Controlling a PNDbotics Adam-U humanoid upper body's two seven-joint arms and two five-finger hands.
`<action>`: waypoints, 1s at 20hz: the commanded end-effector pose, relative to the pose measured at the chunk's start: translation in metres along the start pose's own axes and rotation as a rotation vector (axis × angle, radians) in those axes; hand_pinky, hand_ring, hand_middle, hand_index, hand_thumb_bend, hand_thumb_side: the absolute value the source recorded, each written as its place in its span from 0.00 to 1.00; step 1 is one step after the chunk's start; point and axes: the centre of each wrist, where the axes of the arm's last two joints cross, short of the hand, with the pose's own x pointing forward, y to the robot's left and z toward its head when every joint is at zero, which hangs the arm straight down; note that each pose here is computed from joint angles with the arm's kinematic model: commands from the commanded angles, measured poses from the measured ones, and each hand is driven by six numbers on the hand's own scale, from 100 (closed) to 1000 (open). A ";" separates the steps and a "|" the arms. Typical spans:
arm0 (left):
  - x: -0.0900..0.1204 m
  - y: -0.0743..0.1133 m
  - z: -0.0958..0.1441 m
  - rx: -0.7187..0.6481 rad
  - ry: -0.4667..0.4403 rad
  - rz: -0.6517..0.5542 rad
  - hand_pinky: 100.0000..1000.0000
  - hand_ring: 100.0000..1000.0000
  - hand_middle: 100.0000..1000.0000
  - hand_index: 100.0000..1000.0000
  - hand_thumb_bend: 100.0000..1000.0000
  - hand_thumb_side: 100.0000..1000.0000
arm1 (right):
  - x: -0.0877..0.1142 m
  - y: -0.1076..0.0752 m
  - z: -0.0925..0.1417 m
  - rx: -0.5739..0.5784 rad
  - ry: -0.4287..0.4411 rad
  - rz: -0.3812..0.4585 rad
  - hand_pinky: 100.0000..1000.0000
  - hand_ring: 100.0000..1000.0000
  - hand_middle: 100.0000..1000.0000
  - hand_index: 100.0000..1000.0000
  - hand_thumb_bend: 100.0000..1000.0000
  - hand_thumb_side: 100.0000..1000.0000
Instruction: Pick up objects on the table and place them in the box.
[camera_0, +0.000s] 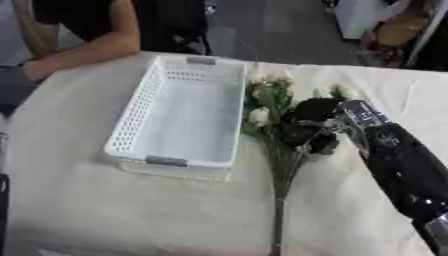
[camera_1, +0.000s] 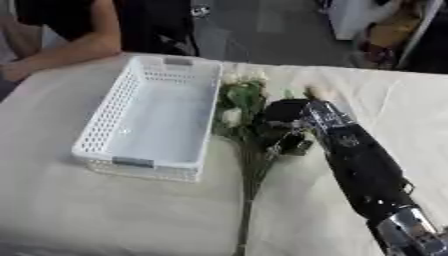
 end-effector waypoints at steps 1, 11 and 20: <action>0.007 0.000 -0.008 -0.009 -0.041 0.001 0.41 0.45 0.57 0.65 0.04 0.85 | -0.009 -0.009 0.013 -0.072 -0.010 0.069 0.00 0.00 0.00 0.33 0.00 0.15; 0.008 0.001 -0.008 -0.015 -0.040 -0.007 0.41 0.45 0.57 0.65 0.04 0.85 | -0.025 -0.010 0.032 -0.243 -0.029 0.127 0.00 0.00 0.00 0.16 0.00 0.13; 0.008 0.005 -0.009 -0.015 -0.047 -0.036 0.41 0.45 0.57 0.65 0.04 0.85 | -0.057 -0.091 0.110 -0.443 -0.024 0.409 0.00 0.00 0.00 0.15 0.00 0.05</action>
